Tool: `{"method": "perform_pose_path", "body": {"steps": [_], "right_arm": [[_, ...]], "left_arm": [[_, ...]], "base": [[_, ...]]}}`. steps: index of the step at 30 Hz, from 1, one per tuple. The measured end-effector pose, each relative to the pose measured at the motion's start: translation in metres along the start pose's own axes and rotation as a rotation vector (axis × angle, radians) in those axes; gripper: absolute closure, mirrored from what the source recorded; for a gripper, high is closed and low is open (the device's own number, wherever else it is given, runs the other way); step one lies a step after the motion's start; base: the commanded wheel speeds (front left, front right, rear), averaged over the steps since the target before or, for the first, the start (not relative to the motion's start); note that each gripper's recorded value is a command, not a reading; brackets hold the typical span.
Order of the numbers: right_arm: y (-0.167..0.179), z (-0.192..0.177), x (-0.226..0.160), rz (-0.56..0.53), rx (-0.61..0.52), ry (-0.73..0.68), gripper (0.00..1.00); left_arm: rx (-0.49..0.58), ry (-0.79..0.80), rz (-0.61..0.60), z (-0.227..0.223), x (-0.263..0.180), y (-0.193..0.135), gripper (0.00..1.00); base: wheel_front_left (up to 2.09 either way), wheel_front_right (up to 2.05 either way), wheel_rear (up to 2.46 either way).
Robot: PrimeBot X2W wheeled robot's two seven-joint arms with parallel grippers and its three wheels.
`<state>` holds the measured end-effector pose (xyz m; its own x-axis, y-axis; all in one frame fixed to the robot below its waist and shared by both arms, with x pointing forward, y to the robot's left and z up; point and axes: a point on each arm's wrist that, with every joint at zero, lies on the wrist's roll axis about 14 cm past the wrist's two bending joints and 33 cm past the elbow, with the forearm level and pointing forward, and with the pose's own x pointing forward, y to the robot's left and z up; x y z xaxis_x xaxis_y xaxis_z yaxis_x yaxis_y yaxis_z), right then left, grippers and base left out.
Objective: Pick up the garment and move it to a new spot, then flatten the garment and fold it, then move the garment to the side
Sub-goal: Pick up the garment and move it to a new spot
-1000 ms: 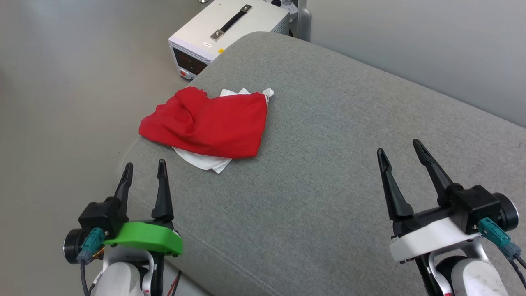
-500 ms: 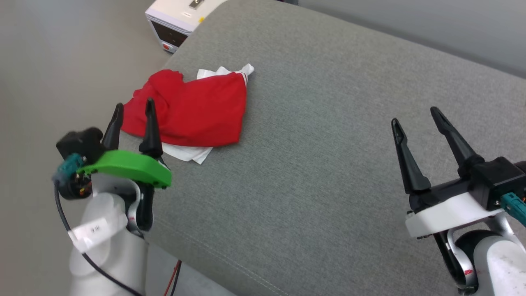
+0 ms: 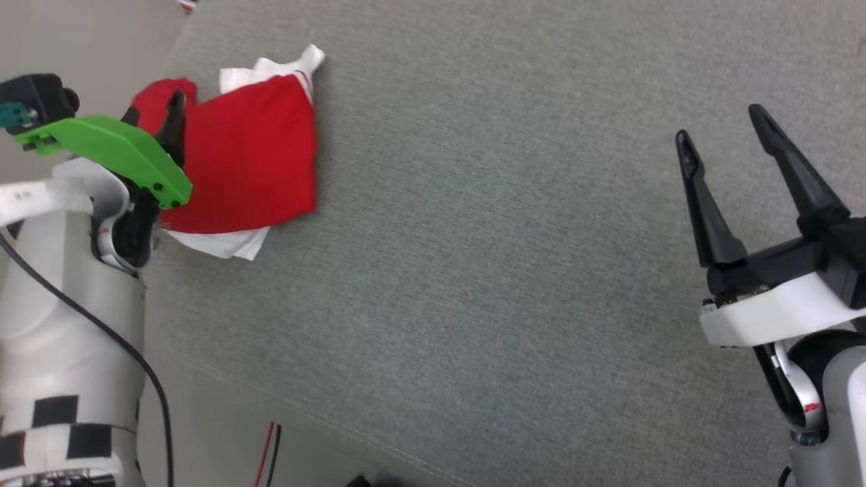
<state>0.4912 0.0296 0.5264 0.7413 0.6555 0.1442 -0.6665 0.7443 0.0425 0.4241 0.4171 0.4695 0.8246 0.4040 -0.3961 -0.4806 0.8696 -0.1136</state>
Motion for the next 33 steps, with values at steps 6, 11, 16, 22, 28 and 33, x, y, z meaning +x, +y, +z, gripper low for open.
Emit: {"method": "perform_pose_path", "body": {"steps": [6,11,16,22,28,33], "right_arm": [[-0.03,-0.026,-0.004,-0.052,-0.006,0.047,0.0],[-0.049,-0.049,-0.01,-0.089,0.005,0.089,0.0],[-0.06,-0.063,-0.018,-0.117,0.011,0.123,0.0],[-0.067,-0.065,-0.024,-0.139,0.009,0.133,0.0],[-0.068,-0.057,-0.025,-0.15,0.005,0.12,0.0],[-0.064,-0.044,-0.024,-0.153,0.003,0.084,0.0]], "left_arm": [[0.024,0.289,-0.005,-0.051,0.031,-0.009,0.0],[0.036,0.472,0.014,-0.089,0.044,-0.008,0.0],[0.014,0.604,0.025,-0.107,0.051,-0.008,0.0],[-0.087,0.655,0.029,-0.113,0.054,-0.007,1.0],[-0.107,0.642,0.027,-0.11,0.053,-0.009,1.0],[-0.047,0.531,0.031,-0.093,0.052,-0.006,1.0]], "base": [[0.0,0.0,0.0],[0.0,0.0,0.0],[0.0,0.0,0.0],[0.0,0.0,0.0],[0.0,0.0,0.0],[0.0,0.0,0.0]]}}
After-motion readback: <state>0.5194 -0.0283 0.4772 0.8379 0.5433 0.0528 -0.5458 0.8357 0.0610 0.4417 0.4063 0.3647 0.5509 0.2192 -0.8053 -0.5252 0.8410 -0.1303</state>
